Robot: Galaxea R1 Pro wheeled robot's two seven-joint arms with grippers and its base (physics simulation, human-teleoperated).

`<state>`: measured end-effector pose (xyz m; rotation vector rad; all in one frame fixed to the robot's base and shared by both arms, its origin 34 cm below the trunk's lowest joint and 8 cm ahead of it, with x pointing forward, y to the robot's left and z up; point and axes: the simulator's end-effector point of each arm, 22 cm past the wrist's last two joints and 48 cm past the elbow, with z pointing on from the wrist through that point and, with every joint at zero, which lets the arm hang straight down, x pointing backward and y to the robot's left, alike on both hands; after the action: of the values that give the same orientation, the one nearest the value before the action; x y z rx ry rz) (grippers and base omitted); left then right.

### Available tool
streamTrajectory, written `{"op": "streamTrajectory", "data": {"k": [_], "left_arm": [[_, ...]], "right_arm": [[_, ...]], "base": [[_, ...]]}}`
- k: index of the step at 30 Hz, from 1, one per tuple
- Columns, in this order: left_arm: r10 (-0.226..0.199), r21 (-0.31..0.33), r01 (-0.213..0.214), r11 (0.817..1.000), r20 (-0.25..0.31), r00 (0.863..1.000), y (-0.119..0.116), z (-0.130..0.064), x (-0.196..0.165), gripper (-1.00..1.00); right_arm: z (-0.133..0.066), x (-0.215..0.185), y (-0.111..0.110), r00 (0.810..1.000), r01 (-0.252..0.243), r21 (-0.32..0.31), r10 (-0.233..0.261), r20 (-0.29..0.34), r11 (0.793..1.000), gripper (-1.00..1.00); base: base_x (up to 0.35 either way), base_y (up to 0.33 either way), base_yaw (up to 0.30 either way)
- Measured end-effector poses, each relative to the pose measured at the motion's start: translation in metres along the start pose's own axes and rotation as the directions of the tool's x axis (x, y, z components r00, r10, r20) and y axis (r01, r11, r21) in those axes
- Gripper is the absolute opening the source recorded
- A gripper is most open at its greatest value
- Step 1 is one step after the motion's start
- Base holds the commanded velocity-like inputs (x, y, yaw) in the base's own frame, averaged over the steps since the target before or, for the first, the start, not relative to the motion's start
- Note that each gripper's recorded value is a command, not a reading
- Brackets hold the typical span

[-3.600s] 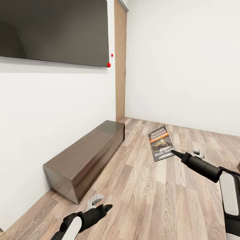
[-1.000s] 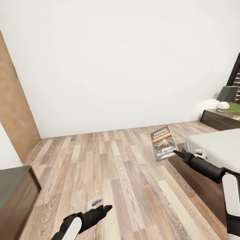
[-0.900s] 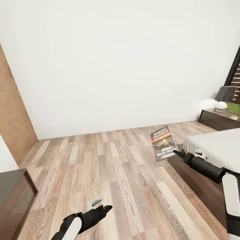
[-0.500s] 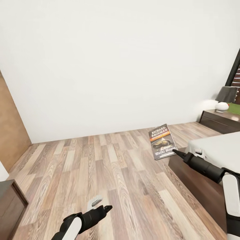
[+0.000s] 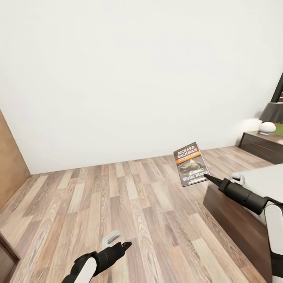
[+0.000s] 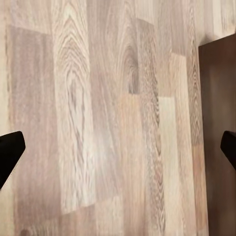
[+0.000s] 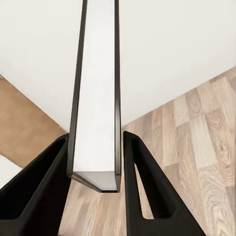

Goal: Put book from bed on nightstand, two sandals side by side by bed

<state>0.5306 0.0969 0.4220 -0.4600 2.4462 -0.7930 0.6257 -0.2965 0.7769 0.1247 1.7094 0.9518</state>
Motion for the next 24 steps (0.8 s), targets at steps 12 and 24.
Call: {"op": "streamTrajectory", "data": {"k": [12, 24], "left_arm": [[-0.004, 0.002, 0.004, 1.0, 0.0, 1.0, 0.0002, -0.0001, -0.0001, 1.0], [-0.004, 0.003, 0.004, 1.0, -0.006, 1.0, 0.0001, -0.0001, 0.0009, 1.0]], "right_arm": [[-0.0029, -0.0028, -0.0001, 1.0, 0.002, -0.005, -0.002, 0.004, 1.0, -1.0], [-0.0032, -0.0032, -0.0001, 1.0, 0.001, -0.006, -0.001, 0.005, 1.0, -1.0]], "base": [[0.327, 0.0, 0.0], [0.327, 0.005, 0.0]]}}
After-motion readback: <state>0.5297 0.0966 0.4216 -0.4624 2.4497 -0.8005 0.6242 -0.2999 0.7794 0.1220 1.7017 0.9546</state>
